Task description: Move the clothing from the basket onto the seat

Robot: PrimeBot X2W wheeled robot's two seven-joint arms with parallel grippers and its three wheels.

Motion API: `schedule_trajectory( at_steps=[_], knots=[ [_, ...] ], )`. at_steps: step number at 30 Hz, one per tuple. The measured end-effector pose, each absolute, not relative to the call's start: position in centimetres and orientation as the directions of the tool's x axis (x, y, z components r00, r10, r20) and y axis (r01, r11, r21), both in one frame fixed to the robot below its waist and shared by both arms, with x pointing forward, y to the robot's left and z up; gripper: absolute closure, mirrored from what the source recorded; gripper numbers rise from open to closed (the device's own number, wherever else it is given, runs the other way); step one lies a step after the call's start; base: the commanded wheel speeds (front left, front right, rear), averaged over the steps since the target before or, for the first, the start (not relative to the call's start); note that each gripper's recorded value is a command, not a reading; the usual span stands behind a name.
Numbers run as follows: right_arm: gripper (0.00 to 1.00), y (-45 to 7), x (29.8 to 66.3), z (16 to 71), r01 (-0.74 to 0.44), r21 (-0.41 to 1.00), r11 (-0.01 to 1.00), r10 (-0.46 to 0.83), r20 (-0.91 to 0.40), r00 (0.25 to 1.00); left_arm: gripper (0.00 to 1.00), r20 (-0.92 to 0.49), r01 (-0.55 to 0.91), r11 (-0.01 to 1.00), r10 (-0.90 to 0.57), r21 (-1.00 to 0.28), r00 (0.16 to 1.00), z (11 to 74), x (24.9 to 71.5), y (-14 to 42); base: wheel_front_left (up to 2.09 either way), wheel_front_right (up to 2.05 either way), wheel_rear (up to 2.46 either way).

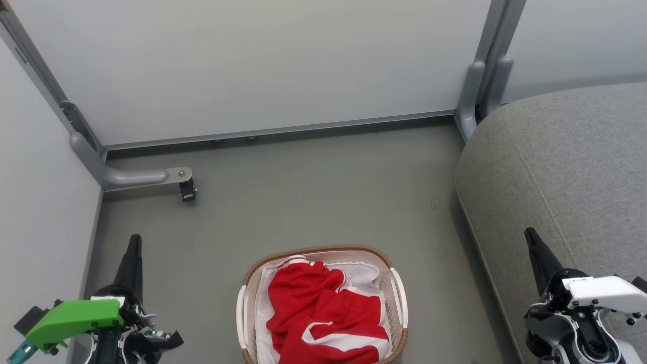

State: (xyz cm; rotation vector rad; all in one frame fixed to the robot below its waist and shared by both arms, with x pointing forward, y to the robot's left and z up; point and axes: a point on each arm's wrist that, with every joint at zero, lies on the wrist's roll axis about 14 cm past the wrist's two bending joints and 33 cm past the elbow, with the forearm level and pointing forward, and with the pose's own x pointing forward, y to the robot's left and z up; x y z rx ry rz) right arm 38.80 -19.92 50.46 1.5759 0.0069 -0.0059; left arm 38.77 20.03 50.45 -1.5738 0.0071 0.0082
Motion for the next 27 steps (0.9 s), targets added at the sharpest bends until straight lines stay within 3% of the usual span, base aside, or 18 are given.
schedule_trajectory(
  at_steps=[14,15,21,27],
  knots=[
    [1.00,-19.9,38.8,50.5,0.008,1.000,-0.005,0.001,-0.008,1.000,1.00,-0.010,-0.010,-0.003,0.001,-1.000,1.000,50.4,38.8,20.0,0.00,0.00,0.00],
    [0.00,-19.9,38.7,50.2,0.016,1.000,-0.007,0.000,-0.016,1.000,0.00,-0.017,-0.017,-0.004,0.001,-1.000,1.000,50.2,38.7,20.0,0.00,0.00,0.00],
    [0.00,-19.5,37.3,47.1,0.108,0.994,-0.025,0.001,-0.108,0.994,0.00,-0.112,-0.112,-0.017,-0.001,-0.994,0.994,47.1,37.3,19.7,0.00,0.00,0.00],
    [0.00,-19.2,37.1,46.7,0.120,0.993,-0.013,-0.008,-0.120,0.993,0.00,-0.117,-0.117,-0.002,0.002,-0.993,0.993,46.9,37.1,19.2,0.00,0.00,0.00]
  ],
)
